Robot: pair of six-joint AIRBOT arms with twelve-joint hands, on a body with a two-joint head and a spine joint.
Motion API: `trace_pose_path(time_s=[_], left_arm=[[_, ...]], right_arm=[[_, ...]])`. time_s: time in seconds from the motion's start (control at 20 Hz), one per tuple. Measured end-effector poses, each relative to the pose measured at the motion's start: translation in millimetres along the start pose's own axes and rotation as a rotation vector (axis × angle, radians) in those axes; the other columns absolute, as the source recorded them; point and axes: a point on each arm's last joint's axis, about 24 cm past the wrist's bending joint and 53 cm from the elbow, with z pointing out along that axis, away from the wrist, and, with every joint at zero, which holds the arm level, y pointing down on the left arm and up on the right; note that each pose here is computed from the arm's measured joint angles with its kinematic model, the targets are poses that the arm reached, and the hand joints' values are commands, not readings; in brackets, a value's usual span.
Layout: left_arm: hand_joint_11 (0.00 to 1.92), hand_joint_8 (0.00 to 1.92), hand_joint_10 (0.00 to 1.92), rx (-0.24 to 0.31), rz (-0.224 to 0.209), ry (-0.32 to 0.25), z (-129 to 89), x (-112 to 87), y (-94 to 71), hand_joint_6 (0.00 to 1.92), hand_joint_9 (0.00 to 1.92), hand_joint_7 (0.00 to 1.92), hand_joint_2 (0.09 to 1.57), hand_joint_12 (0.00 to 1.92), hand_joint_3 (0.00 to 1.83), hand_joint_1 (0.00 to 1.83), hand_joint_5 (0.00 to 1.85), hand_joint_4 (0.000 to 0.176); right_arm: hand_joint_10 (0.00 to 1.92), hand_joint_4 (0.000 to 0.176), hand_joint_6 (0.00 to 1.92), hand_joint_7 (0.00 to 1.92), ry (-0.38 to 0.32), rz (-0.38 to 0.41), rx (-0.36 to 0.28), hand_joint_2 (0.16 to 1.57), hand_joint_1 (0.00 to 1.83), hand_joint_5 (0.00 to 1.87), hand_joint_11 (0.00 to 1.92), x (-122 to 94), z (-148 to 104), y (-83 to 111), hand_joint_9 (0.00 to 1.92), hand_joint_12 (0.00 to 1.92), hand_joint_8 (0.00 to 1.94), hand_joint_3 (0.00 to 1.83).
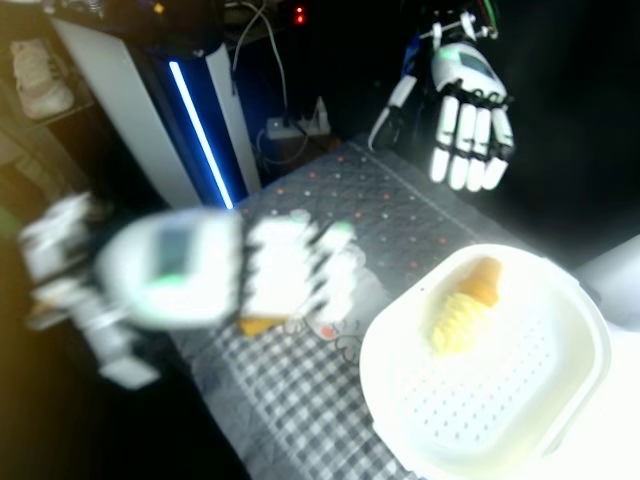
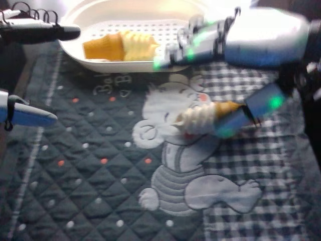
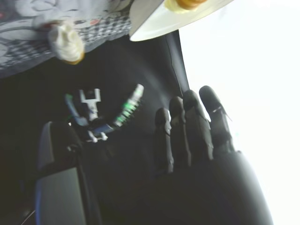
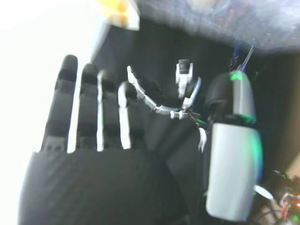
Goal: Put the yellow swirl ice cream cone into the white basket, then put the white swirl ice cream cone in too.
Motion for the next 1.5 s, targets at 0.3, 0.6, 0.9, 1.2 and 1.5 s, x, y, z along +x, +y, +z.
trace_pose_path(time_s=[0.3, 0.6, 0.9, 1.2, 1.5], left_arm=[[0.01, 0.0, 0.0, 0.003, -0.002, -0.018, -0.9, -6.1, -0.4, 0.0, 0.4, 0.4, 0.83, 0.94, 0.0, 0.77, 0.37, 0.06], [0.01, 0.0, 0.0, -0.003, -0.011, -0.021, -2.4, -6.1, 1.5, 0.0, 0.4, 0.41, 0.84, 0.96, 0.0, 0.77, 0.39, 0.052], [0.0, 0.0, 0.0, -0.003, -0.019, -0.022, -2.7, -6.5, 1.3, 0.0, 0.41, 0.42, 0.84, 0.96, 0.0, 0.75, 0.4, 0.055], [0.01, 0.0, 0.01, 0.001, -0.025, -0.026, -4.6, -8.3, 0.9, 0.0, 0.41, 0.42, 0.85, 0.96, 0.0, 0.76, 0.41, 0.039], [0.05, 0.01, 0.01, -0.003, -0.03, -0.022, -5.7, -7.1, 2.4, 0.01, 0.43, 0.45, 0.86, 0.97, 0.0, 0.74, 0.44, 0.035]], right_arm=[[0.0, 0.104, 0.0, 0.3, 0.016, 0.055, 0.047, 0.84, 0.78, 0.2, 0.0, 0.6, -5.1, -11.5, 0.37, 1.07, 0.0, 0.0], [0.05, 0.041, 0.0, 0.4, 0.048, 0.055, 0.102, 0.87, 0.8, 0.2, 0.13, 7.2, -9.1, -24.1, 0.52, 1.23, 0.01, 0.0], [0.7, 0.056, 0.0, 0.51, 0.09, 0.027, 0.128, 0.85, 0.95, 0.26, 0.56, 21.1, -1.4, -30.1, 0.6, 1.33, 0.0, 0.0], [0.39, 0.078, 0.0, 0.5, 0.11, 0.009, 0.149, 0.84, 0.97, 0.3, 0.61, 27.6, 3.2, -36.7, 0.69, 1.23, 0.0, 0.0], [0.11, 0.076, 0.0, 0.46, 0.125, -0.006, 0.167, 0.83, 0.98, 0.31, 0.4, 33.6, 11.6, -45.2, 0.65, 1.2, 0.0, 0.0]])
